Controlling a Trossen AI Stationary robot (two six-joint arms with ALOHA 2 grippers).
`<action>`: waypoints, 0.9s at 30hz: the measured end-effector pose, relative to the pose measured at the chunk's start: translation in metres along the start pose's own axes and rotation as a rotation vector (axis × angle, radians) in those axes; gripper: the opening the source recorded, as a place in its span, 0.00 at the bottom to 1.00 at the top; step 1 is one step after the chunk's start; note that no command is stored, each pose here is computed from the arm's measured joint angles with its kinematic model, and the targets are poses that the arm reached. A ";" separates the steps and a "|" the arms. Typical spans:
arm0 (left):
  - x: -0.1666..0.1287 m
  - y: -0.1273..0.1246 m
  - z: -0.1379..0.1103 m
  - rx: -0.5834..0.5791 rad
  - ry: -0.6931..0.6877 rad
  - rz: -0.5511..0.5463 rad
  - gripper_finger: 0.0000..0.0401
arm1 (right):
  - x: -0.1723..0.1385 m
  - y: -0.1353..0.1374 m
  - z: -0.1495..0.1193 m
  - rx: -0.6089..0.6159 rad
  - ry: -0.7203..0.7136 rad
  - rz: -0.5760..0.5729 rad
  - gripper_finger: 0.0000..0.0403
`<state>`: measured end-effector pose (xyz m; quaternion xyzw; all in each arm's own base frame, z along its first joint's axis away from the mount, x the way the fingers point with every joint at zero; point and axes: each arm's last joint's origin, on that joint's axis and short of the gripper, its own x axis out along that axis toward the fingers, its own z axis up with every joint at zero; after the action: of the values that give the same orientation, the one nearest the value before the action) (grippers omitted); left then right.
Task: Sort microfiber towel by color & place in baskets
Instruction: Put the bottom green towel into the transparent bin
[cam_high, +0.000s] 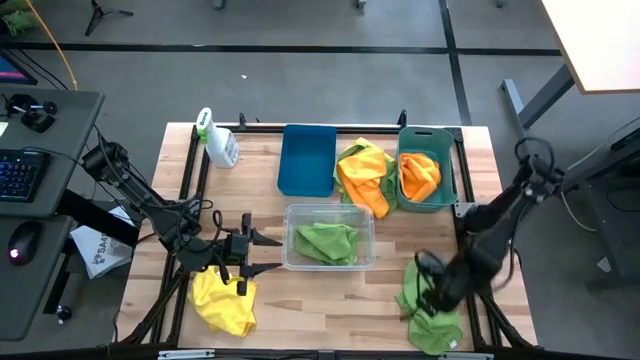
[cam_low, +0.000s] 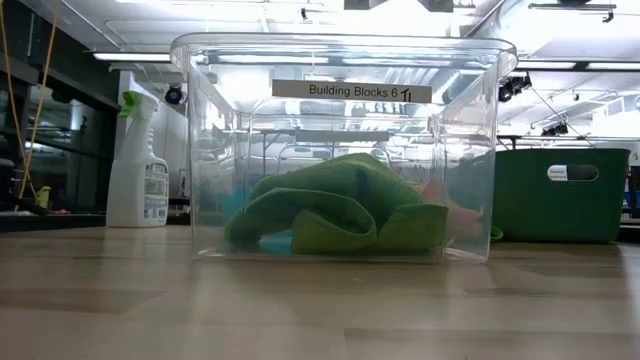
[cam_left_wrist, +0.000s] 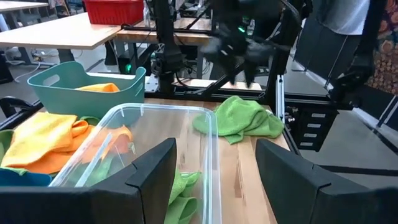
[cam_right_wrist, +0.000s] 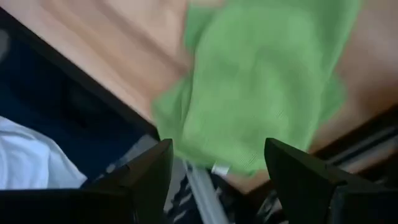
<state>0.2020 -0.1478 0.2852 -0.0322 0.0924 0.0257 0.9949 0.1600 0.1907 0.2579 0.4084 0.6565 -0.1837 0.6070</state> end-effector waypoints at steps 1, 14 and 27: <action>0.000 0.000 0.000 -0.001 0.000 0.000 0.52 | 0.008 0.004 -0.006 0.009 0.024 -0.007 0.61; 0.000 0.000 0.000 -0.004 0.000 -0.014 0.52 | 0.097 0.019 -0.022 0.023 0.050 -0.231 0.61; 0.000 0.000 0.000 -0.004 0.001 -0.015 0.52 | 0.135 0.009 -0.011 -0.017 -0.075 -0.446 0.47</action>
<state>0.2022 -0.1483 0.2855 -0.0348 0.0925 0.0185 0.9949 0.1692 0.2470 0.1344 0.2411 0.7091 -0.3228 0.5787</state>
